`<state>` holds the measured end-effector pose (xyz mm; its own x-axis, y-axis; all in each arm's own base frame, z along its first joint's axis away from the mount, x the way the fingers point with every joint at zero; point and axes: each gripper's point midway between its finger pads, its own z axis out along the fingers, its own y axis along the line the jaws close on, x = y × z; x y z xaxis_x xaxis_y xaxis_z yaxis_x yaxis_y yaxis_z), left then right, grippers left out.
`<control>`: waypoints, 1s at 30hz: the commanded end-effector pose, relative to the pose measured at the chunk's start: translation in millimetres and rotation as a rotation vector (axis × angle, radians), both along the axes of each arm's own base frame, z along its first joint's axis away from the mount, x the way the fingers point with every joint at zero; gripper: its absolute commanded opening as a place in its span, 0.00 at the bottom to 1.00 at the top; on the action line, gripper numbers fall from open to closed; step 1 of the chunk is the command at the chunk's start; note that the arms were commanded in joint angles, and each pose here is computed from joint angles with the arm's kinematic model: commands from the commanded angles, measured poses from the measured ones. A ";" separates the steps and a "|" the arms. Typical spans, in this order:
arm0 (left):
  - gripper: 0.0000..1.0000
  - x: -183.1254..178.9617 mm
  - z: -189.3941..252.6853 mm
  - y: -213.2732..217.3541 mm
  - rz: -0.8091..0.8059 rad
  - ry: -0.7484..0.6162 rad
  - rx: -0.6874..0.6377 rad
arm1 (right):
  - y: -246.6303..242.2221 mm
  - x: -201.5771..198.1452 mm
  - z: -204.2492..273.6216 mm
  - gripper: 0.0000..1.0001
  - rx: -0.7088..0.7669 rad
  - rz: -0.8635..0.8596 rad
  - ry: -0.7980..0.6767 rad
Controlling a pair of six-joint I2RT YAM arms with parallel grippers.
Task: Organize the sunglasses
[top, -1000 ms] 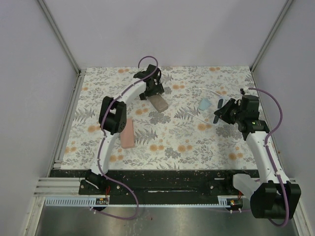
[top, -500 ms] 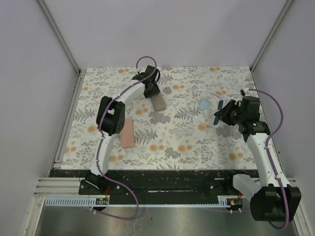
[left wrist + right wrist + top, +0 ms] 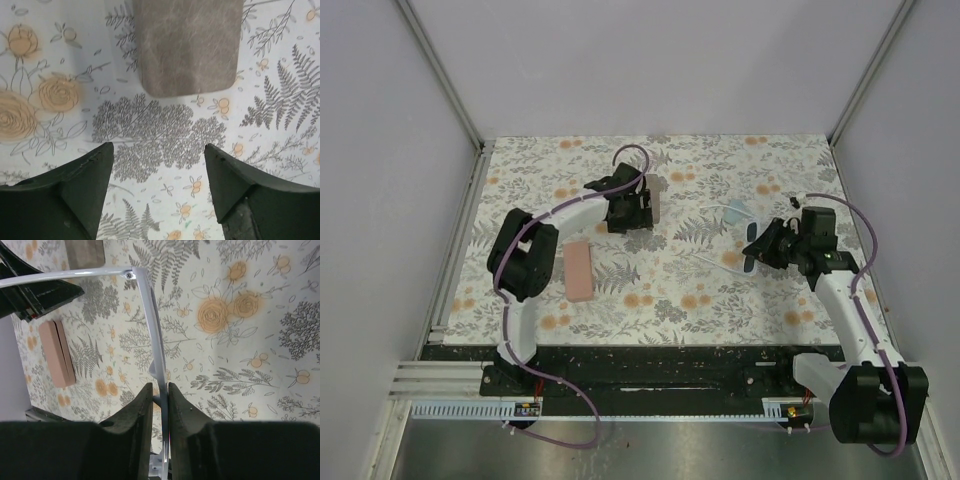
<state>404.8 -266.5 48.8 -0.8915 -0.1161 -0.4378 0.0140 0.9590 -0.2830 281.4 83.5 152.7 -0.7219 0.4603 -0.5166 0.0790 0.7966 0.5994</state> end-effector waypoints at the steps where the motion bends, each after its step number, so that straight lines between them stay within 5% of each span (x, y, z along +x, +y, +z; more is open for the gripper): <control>1: 0.81 -3.1 45.8 -1.1 -0.040 -0.092 -0.082 | 21.7 -9.0 -1.7 0.17 0.021 0.118 -0.021; 7: 0.90 -28.4 91.0 0.1 -0.045 -0.171 -0.214 | 57.2 -19.5 -16.7 0.17 -0.029 0.239 0.022; 19: 0.83 -53.6 167.3 -5.6 -0.109 -0.250 -0.407 | 97.5 -35.3 -27.0 0.16 -0.051 0.408 0.015; 26: 0.52 -86.9 158.2 -43.9 -0.248 -0.158 -0.539 | 107.9 -30.5 -19.9 0.15 -0.062 0.436 0.001; 30: 0.47 -104.0 155.6 -63.6 -0.310 -0.133 -0.563 | 111.7 -22.6 -13.6 0.15 -0.066 0.439 -0.011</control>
<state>316.2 -300.1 188.9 -0.8607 -0.1521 -0.4858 0.2470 0.7097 -0.6598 235.8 185.8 111.7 -0.8882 0.0851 -0.4515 -0.2082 0.8015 0.5606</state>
